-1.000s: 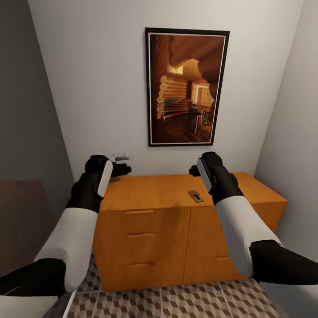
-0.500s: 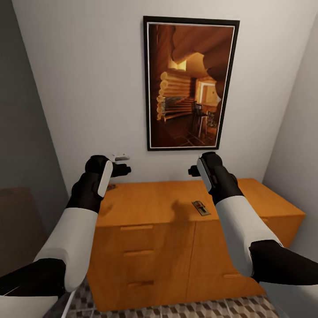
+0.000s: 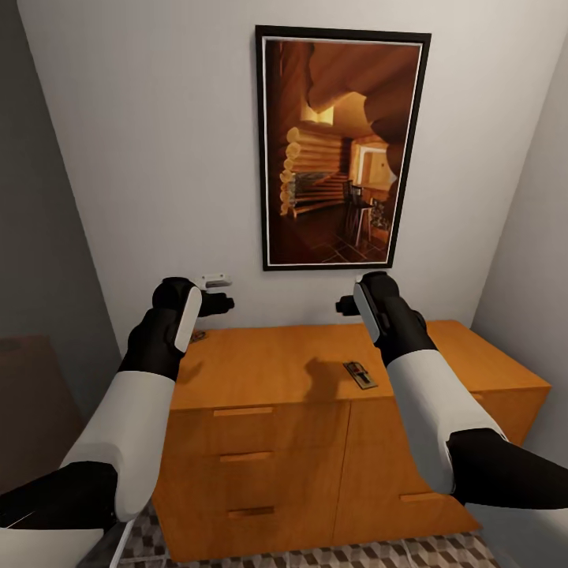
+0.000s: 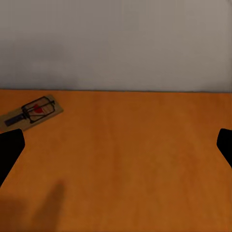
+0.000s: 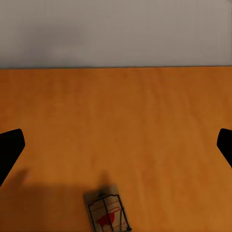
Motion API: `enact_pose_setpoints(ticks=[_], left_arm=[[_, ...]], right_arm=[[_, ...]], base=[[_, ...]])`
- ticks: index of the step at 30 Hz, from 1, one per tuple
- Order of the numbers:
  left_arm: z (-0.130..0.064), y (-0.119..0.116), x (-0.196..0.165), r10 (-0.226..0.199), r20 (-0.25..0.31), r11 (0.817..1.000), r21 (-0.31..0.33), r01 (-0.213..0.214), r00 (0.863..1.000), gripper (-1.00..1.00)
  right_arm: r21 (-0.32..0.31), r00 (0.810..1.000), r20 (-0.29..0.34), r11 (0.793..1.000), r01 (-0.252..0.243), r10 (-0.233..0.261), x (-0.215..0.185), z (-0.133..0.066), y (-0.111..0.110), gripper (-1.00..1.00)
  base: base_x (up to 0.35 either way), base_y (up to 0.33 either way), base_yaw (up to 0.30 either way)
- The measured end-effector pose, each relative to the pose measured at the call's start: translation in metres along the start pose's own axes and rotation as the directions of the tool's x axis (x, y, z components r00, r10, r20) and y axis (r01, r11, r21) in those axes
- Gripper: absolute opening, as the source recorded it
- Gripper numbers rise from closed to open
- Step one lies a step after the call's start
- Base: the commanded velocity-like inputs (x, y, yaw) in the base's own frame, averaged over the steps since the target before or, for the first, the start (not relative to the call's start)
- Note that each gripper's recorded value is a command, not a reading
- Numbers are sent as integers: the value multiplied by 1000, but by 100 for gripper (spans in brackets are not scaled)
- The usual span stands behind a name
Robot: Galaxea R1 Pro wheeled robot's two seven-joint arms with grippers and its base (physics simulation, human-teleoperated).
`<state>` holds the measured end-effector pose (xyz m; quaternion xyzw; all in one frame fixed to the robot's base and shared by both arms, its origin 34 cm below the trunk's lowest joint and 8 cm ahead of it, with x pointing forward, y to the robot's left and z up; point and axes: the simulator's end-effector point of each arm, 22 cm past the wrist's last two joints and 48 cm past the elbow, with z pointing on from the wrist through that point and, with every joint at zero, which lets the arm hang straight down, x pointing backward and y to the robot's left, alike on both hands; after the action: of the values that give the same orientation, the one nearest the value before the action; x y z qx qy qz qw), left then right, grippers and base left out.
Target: Take the four mousetraps from the cabinet in the bathroom and place them on the bathroom floor. Make sure all four end up on the same floor surface, and ensure that at least two of them are either under or directly next to the same bathroom sink.
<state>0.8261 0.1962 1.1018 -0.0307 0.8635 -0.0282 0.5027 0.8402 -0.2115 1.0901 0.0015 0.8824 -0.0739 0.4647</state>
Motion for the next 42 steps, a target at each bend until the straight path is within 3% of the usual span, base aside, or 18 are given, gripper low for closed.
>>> enact_pose_setpoints(ticks=[32,42], left_arm=[[5,6,8,13,-21,1000,-25,-13,1000,100],[8,10,11,24,-31,999,-44,-26,999,100]], right_arm=[[-24,999,-42,1000,9,-10,17,10,7,100],[-62,992,-122,998,26,-33,48,25,18,100]], base=[[-56,0,0],[-11,0,0]])
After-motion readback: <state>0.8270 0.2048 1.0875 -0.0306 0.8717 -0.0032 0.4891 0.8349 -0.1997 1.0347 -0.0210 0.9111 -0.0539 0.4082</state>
